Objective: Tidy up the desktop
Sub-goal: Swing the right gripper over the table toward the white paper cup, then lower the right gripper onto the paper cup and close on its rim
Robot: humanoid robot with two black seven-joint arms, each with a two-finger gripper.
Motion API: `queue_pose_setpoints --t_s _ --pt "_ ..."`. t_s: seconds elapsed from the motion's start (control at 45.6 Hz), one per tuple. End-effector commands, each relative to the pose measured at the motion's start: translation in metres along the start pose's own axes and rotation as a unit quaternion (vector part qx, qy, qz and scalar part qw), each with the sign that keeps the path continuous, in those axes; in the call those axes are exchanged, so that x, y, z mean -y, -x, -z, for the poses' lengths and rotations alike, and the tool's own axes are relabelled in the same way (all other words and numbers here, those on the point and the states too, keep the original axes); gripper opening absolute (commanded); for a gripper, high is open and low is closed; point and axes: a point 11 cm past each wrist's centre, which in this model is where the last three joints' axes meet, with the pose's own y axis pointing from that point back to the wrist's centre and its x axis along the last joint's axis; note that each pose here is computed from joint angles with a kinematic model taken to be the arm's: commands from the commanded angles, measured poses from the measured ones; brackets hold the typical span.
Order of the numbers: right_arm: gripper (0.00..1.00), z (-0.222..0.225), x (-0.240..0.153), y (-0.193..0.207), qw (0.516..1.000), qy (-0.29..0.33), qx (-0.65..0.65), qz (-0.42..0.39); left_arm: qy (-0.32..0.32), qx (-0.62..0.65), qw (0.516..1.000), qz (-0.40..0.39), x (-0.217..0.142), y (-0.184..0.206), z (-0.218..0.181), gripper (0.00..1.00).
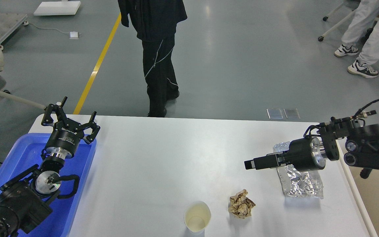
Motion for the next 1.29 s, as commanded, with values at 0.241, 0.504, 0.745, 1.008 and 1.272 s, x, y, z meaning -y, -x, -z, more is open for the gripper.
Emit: queue_pose_setpoints --t_s 0.241,0.504,0.745,1.008,1.272 --pt "1.00 0.076 0.070 0.009 0.988 -0.063 -0.100 0.103 0.000 0.000 1.000 0.000 0.000 0.000 0.000 1.00" --pt "1.00 0.090 0.111 0.022 0.981 -0.079 -0.125 0.123 0.000 0.000 1.000 0.000 0.000 0.000 0.000 1.00" --pt "1.00 0.076 0.123 0.025 0.984 -0.068 -0.117 0.112 0.000 0.000 1.000 0.000 0.000 0.000 0.000 1.00" --pt "0.99 0.065 0.127 0.035 0.987 -0.064 -0.104 0.104 0.000 0.000 1.000 0.000 0.000 0.000 0.000 1.00" --pt "0.98 0.052 0.135 0.050 0.989 -0.058 -0.089 0.100 0.001 0.000 1.000 0.000 0.000 0.000 0.000 1.00"
